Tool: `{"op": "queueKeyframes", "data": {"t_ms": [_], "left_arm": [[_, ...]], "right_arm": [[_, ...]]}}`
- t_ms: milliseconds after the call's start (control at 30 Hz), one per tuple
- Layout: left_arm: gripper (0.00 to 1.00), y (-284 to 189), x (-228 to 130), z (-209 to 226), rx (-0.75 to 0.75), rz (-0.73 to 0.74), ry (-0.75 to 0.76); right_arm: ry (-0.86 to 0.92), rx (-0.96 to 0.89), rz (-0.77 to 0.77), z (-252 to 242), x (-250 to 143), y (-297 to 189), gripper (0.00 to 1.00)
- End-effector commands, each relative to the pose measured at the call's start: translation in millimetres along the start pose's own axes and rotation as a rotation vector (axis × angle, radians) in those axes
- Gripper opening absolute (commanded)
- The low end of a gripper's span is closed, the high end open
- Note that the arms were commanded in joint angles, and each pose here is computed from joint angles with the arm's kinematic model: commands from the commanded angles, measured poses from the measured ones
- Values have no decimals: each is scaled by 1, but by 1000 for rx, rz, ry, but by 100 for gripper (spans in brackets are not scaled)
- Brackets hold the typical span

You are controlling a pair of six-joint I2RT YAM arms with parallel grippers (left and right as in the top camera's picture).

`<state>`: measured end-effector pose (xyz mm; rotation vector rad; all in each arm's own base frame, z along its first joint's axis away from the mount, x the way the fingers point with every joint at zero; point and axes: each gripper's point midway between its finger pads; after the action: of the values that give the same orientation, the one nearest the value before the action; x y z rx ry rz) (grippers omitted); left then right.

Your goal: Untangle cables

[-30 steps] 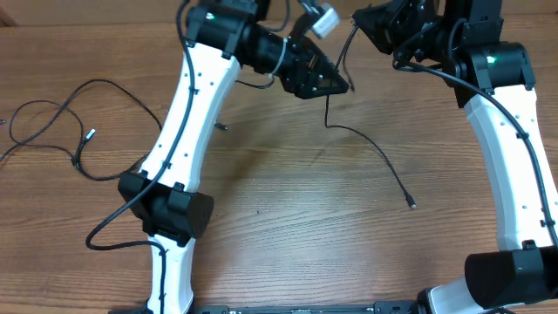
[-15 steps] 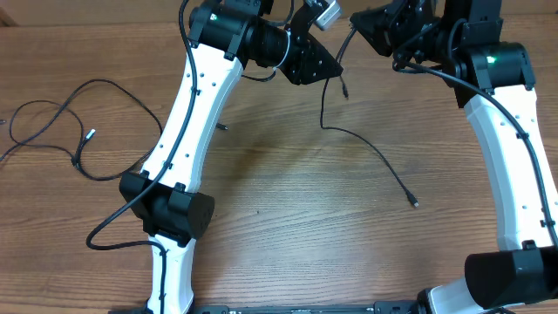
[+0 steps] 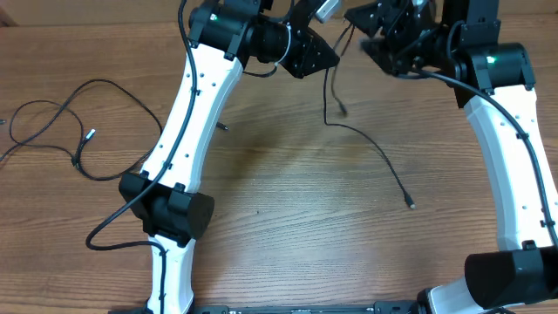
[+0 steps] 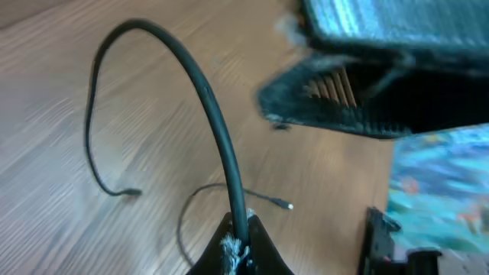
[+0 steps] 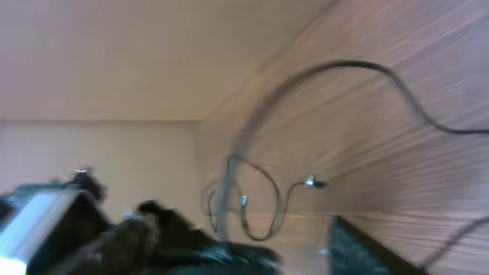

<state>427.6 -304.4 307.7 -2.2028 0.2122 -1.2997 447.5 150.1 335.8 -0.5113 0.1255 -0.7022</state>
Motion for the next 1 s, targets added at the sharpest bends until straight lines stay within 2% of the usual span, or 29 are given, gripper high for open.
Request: {"op": "queueKeyframes", "data": {"t_ms": [0, 233, 433, 567, 733, 867, 967], "left_arm": [[4, -65, 24, 7, 232, -83, -46], [4, -191, 42, 11, 551, -266, -106], [4, -315, 39, 18, 832, -487, -212], [4, -394, 23, 25, 1007, -594, -243], [4, -431, -14, 47, 1159, -568, -361], [4, -438, -60, 69, 1298, -444, -523], [4, -442, -100, 86, 1411, -350, -698]], "right_arm": [[-67, -96, -111, -14, 17, -7, 85], [-60, -360, -233, -68, 32, -21, 99], [-140, -426, -185, -83, 25, -24, 100], [-167, -453, -162, -89, 21, -25, 100], [-158, -469, -149, -93, 18, -26, 100], [-160, -477, -142, -95, 16, -27, 100], [-158, -480, -139, -95, 16, -27, 100]]}}
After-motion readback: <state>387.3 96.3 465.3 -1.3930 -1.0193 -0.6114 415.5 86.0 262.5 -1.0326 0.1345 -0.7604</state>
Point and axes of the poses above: each gripper's point midway between its finger pads, its own y axis out along the fingers, its own z axis along the line the jaws close on, x = y × z, and after that the axes turned 9 degrees about y, right-handed
